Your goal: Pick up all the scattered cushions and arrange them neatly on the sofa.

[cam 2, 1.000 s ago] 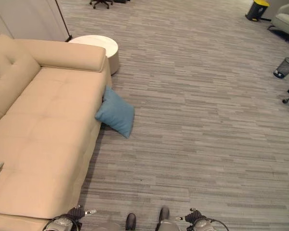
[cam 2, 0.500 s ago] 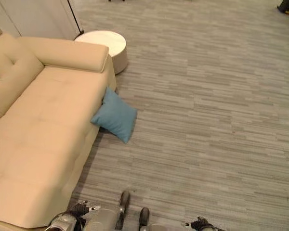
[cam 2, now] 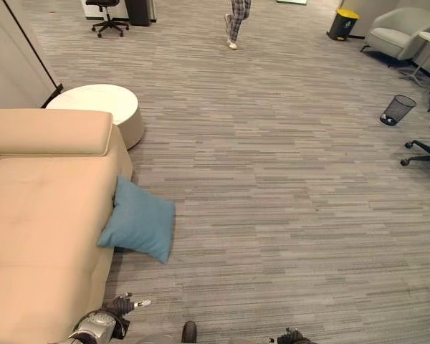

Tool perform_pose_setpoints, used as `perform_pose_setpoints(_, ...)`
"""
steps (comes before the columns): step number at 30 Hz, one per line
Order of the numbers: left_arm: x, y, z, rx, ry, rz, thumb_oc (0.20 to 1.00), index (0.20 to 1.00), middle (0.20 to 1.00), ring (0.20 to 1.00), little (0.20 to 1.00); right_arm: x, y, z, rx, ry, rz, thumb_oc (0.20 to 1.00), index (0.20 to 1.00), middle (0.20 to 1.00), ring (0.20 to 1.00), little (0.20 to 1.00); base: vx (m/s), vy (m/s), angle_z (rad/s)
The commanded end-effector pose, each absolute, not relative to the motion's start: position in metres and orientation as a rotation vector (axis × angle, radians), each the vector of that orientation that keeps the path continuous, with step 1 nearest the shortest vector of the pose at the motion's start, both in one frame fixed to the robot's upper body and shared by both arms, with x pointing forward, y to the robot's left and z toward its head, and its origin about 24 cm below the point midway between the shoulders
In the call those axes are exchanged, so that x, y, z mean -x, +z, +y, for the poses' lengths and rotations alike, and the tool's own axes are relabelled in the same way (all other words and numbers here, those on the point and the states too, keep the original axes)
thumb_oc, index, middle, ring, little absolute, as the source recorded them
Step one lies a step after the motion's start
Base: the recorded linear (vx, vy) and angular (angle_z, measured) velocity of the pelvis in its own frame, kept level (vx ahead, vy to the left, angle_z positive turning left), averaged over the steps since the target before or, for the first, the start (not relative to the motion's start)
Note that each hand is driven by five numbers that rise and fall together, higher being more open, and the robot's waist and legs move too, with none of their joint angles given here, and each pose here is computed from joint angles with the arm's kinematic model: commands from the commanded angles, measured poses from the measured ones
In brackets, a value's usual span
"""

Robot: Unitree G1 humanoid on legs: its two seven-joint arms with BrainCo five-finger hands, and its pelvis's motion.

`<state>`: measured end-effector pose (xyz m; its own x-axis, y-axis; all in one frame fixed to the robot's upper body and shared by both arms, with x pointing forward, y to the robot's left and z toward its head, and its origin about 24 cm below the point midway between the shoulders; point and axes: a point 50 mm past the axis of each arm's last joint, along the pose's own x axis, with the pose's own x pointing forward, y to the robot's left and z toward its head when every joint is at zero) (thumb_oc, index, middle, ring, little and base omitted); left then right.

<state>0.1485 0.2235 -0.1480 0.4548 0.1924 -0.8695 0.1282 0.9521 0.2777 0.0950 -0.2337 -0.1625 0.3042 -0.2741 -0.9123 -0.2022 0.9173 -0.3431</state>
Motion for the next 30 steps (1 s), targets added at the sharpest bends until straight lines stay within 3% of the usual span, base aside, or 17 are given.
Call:
perform_pose_setpoints(1, -0.136, -0.153, 0.223, -0.294, 0.082, 1.135, 1.0, 1.0, 1.0, 1.0, 1.0, -0.094, -0.158, -0.252, 0.502, -0.066, 1.274, 1.0, 1.0, 1.0, 1.0, 1.0, 0.21, -0.079, 0.05)
perform_pose_setpoints(12, -0.13, -0.157, 0.21, -0.283, 0.041, 1.15, 1.0, 1.0, 1.0, 1.0, 1.0, -0.086, -0.161, -0.246, 0.485, -0.06, 1.292, 1.0, 1.0, 1.0, 1.0, 1.0, 0.25, -0.19, 0.25)
perform_pose_setpoints(19, -0.144, -0.154, 0.201, -0.288, 0.011, 1.103, 1.0, 1.0, 1.0, 1.0, 1.0, -0.085, -0.161, -0.248, 0.495, -0.103, 1.284, 1.0, 1.0, 1.0, 1.0, 1.0, 0.14, -0.216, 0.3)
perform_pose_setpoints(27, -0.125, -0.161, 0.198, -0.29, -0.008, 1.169, 1.0, 1.0, 1.0, 1.0, 1.0, -0.086, -0.163, -0.237, 0.503, -0.061, 1.284, 1.0, 1.0, 1.0, 1.0, 1.0, 0.3, 0.018, 0.04)
perform_pose_setpoints(28, -0.12, -0.162, 0.205, -0.299, -0.004, 1.188, 1.0, 1.0, 1.0, 1.0, 1.0, -0.1, -0.154, -0.26, 0.54, -0.116, 1.257, 1.0, 1.0, 1.0, 1.0, 1.0, 0.26, 0.085, -0.71)
perform_pose_setpoints(30, -0.113, -0.163, 0.206, -0.289, 0.009, 1.207, 1.0, 1.0, 1.0, 1.0, 1.0, -0.092, -0.158, -0.254, 0.532, -0.067, 1.272, 1.0, 1.0, 1.0, 1.0, 1.0, 0.25, 0.147, -0.6)
